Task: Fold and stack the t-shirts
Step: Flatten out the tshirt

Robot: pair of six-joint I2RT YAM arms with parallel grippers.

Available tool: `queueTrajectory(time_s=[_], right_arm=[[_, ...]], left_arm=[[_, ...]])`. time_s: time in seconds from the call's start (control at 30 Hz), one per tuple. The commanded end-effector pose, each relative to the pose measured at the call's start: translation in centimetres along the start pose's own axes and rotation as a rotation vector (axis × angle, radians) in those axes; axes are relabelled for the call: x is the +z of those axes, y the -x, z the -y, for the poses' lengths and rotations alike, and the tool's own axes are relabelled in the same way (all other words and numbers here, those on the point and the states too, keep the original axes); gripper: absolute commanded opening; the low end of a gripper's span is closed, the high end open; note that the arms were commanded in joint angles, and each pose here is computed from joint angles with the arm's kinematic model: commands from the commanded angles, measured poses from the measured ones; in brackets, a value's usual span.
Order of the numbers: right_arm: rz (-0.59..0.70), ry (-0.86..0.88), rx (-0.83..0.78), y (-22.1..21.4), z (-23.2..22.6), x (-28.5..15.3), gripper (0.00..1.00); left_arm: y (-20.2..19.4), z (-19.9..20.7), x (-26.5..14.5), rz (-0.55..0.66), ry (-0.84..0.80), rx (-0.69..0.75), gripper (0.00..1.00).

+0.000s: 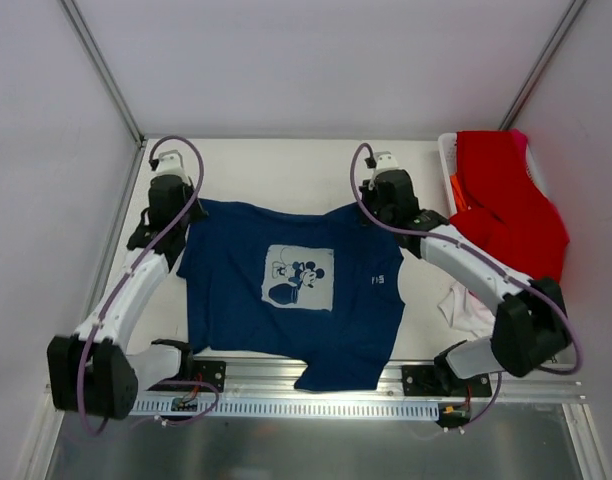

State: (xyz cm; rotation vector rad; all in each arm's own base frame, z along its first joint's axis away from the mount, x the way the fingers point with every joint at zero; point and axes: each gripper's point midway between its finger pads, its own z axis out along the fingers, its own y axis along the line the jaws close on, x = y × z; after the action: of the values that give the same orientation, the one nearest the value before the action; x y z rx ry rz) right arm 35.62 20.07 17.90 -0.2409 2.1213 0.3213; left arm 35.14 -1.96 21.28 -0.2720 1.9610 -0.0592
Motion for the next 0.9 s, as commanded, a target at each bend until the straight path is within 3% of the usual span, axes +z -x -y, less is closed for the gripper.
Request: queueTrajectory(time_s=[0.0,0.07,0.2,0.47,0.87], right_arm=[[0.112,-0.023,-0.02,4.7,0.0,3.0,0.0],[0.108,-0.027,-0.033,5.4,0.0,4.4,0.01],[0.042,-0.076,-0.081,4.2,1.4,8.8,0.0],[0.024,-0.122,-0.125,5.4,2.9,14.7,0.0],[0.106,-0.127,-0.132,9.6,2.2,21.5,0.02]], left_arm=[[1.4,-0.1,5.1,0.053,0.056,-0.007,0.0],[2.1,0.1,7.4,0.043,0.069,0.021,0.0],[-0.7,-0.7,13.0,-0.063,0.083,0.016,0.0],[-1.4,-1.7,20.4,-0.111,0.097,0.028,0.0],[-0.6,-5.7,25.1,-0.13,0.226,-0.022,0.0]])
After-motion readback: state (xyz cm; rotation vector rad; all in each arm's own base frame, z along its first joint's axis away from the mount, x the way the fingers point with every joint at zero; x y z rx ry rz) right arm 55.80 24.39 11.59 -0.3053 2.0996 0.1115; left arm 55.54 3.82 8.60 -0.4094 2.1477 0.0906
